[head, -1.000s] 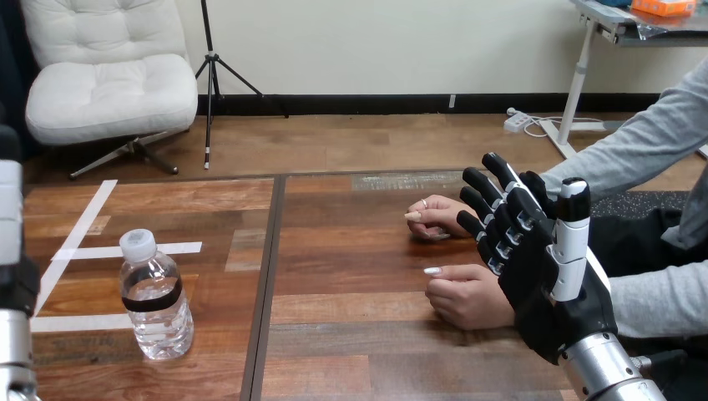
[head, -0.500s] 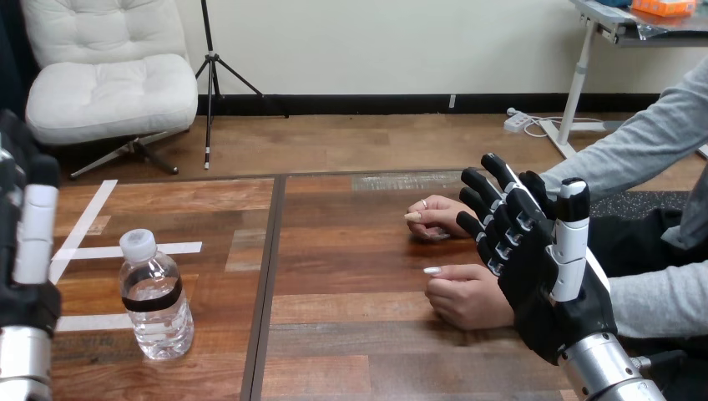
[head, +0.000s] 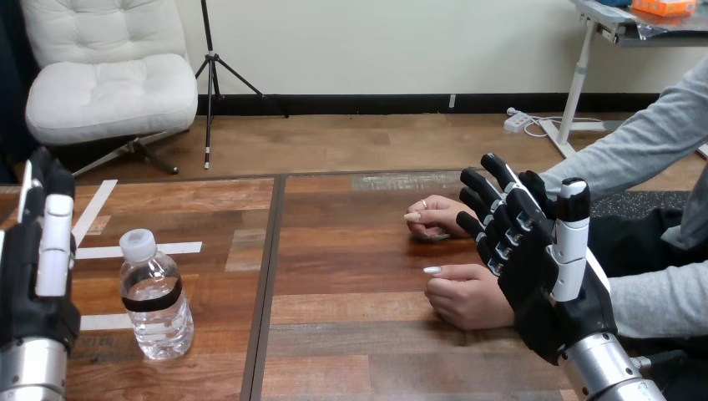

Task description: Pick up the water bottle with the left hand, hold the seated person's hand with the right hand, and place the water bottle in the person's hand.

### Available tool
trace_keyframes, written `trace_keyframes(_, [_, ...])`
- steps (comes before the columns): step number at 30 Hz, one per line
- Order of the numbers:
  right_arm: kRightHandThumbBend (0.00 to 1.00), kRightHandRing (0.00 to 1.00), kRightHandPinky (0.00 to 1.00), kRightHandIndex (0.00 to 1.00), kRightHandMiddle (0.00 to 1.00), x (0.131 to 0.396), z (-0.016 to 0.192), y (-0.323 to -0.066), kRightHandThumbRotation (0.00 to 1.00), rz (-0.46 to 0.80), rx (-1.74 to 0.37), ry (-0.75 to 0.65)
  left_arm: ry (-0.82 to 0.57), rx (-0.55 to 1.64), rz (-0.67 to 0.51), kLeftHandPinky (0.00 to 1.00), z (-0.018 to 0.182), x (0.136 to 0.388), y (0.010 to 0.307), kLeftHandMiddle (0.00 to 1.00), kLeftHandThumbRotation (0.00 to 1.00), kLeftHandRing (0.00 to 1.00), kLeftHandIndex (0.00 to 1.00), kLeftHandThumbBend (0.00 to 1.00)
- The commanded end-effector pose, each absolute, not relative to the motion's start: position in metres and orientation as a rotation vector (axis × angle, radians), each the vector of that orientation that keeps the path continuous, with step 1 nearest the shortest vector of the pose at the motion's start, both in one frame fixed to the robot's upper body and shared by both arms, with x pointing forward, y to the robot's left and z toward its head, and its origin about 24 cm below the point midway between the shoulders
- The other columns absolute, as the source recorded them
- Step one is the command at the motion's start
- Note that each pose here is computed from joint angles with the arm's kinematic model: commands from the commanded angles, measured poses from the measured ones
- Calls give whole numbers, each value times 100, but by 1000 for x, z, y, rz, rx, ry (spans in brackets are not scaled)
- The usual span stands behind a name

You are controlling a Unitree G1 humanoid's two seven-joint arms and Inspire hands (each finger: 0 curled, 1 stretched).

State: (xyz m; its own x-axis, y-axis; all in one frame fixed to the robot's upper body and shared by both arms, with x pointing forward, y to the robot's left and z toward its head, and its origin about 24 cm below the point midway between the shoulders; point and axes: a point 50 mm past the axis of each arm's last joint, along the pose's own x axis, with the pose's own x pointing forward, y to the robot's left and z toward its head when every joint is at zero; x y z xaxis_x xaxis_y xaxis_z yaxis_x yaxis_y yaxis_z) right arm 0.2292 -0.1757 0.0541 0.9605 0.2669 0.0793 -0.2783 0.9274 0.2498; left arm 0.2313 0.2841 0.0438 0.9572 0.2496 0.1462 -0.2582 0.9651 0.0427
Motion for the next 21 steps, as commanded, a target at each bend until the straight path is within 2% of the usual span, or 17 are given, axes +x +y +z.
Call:
trace_keyframes(1, [100, 100, 100, 99, 96, 240, 76, -173, 100, 315, 259, -143, -169, 36, 248, 100, 49, 243, 282, 100, 90, 100, 100, 62])
trace_keyframes(7, [100, 100, 100, 99, 96, 240, 76, -173, 100, 313, 257, -146, -143, 31, 241, 100, 43, 245, 282, 100, 90, 100, 100, 61])
trace_keyframes(12, [100, 99, 100, 99, 96, 239, 76, -174, 100, 316, 266, -147, -80, -16, 234, 100, 30, 248, 281, 100, 89, 100, 100, 56])
trace_keyframes(21, [100, 99, 100, 99, 96, 239, 75, -174, 100, 311, 263, -144, -41, -47, 231, 100, 23, 250, 280, 100, 85, 100, 100, 58])
